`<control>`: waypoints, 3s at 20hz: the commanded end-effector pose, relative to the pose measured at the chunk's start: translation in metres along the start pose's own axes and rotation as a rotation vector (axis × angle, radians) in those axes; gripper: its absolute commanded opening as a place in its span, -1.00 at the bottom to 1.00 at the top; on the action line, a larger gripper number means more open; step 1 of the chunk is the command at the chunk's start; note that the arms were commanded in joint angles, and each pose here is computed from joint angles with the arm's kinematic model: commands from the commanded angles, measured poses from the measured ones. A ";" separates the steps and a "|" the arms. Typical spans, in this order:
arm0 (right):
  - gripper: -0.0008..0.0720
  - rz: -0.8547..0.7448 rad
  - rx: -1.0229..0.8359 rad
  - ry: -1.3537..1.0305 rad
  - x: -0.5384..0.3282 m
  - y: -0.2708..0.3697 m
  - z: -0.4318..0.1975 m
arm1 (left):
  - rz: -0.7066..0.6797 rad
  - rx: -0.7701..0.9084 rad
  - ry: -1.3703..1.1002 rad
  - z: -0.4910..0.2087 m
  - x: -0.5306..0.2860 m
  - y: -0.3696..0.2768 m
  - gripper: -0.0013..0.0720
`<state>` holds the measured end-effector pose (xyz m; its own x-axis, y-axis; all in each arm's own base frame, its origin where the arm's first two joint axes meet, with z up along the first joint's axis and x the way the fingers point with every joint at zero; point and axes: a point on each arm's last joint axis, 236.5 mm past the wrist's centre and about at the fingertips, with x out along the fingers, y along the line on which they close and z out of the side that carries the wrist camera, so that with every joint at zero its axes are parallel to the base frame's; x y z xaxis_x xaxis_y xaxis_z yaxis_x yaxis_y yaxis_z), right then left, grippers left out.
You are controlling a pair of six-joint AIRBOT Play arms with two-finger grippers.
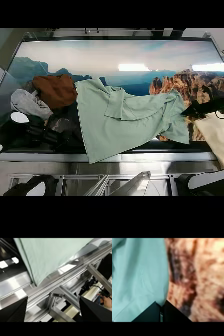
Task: Fold the shirts.
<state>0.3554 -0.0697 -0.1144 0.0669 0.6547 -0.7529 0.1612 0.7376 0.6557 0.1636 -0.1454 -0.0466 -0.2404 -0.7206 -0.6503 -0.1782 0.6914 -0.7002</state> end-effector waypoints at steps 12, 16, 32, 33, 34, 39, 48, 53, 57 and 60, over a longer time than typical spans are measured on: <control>-0.90 0.133 -0.027 -0.013 0.001 0.039 0.006 | 0.132 0.022 0.057 0.032 0.103 0.018 0.01; -0.90 0.159 -0.029 0.017 0.000 0.045 -0.001 | 0.112 0.077 0.078 0.045 0.108 0.005 -0.73; -0.90 0.425 -0.688 -1.046 -0.302 0.374 -0.050 | -0.319 0.988 -0.949 -0.048 -0.290 -0.301 -0.91; -0.90 0.354 -0.716 -1.175 -0.328 0.387 -0.067 | -0.325 1.060 -1.017 -0.073 -0.310 -0.318 -0.91; -0.90 0.284 -0.737 -1.295 -0.351 0.398 -0.083 | -0.320 1.131 -1.082 -0.097 -0.327 -0.332 -0.91; -0.90 0.168 -0.834 -1.529 -0.404 0.454 -0.139 | -0.336 1.188 -1.280 -0.122 -0.400 -0.349 -0.91; -0.90 0.130 -1.060 -1.511 -0.391 0.495 -0.176 | -0.470 1.266 -0.999 -0.109 -0.380 -0.357 -0.91; -0.90 0.074 -0.785 -1.263 -0.351 0.404 -0.072 | -0.390 0.876 -0.820 0.038 -0.347 -0.284 -0.91; -0.90 0.067 -0.604 -0.952 -0.232 0.324 0.060 | -0.559 0.589 -0.460 0.177 -0.244 -0.217 -0.91; -0.90 0.141 -0.382 -0.803 -0.145 0.249 0.136 | -0.631 0.341 -0.330 0.270 -0.192 -0.146 -0.92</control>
<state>0.4616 -0.0048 0.2656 0.8238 0.5100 -0.2475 -0.3445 0.7971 0.4960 0.4488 -0.1097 0.2138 0.1970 -0.9743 -0.1091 0.3774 0.1780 -0.9088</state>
